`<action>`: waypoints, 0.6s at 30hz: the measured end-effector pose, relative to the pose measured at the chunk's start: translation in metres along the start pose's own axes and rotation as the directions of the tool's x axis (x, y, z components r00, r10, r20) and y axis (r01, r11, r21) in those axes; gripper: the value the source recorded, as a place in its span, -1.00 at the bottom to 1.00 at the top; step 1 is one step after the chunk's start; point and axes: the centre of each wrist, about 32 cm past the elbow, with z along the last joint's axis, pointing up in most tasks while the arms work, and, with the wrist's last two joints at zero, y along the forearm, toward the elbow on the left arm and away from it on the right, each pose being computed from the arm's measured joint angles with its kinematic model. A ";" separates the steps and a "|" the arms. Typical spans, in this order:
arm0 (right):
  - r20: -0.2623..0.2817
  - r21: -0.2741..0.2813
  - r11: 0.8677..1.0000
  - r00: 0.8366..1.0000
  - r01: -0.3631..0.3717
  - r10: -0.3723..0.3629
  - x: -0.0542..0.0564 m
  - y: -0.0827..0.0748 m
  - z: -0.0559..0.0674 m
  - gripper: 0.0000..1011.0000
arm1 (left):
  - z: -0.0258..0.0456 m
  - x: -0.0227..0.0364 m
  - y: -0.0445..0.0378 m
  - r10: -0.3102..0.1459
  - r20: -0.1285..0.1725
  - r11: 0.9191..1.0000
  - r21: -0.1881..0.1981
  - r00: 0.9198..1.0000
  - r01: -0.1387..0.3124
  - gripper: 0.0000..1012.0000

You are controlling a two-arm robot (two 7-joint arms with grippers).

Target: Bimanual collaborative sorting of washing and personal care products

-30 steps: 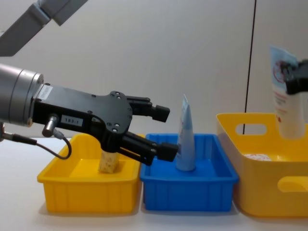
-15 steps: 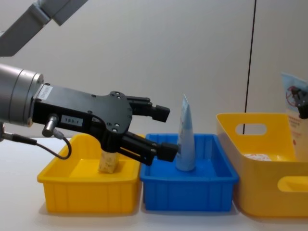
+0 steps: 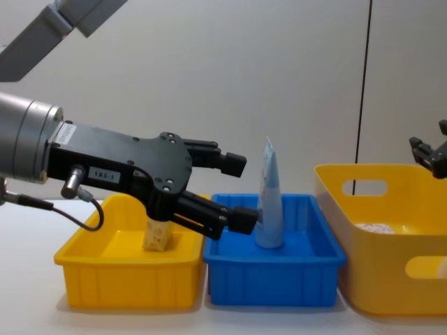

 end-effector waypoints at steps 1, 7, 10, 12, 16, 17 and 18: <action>-0.001 0.003 1.000 1.000 0.001 -0.001 -0.001 0.000 0.000 -0.05 | 0.0000 0.0000 0.0000 0.000 0.000 1.000 0.000 1.000 0.000 0.98; -0.012 0.021 1.000 1.000 0.006 -0.006 -0.004 0.001 0.000 0.35 | 0.0000 0.0000 0.0000 0.000 0.000 1.000 0.000 1.000 0.000 0.98; -0.020 0.034 0.999 1.000 0.012 -0.011 -0.006 0.002 0.001 0.55 | 0.0000 0.0000 0.0000 0.000 0.000 1.000 0.000 1.000 0.000 0.98; -0.024 0.040 0.999 1.000 0.015 -0.014 -0.006 0.003 0.002 0.71 | 0.0000 0.0000 0.0000 0.000 0.000 1.000 0.000 1.000 0.000 0.98; -0.052 0.072 0.997 0.998 0.030 -0.026 -0.007 0.005 0.008 0.89 | 0.0000 0.0000 0.0000 0.000 0.000 1.000 0.000 1.000 0.000 0.98; -0.065 0.083 0.996 0.997 0.037 -0.031 -0.007 0.006 0.011 0.96 | 0.0000 0.0000 0.0000 0.000 0.000 1.000 0.000 1.000 0.000 0.98; -0.065 0.083 0.996 0.997 0.037 -0.031 -0.007 0.006 0.011 0.96 | 0.0000 0.0000 0.0000 0.000 0.000 1.000 0.000 1.000 0.000 0.98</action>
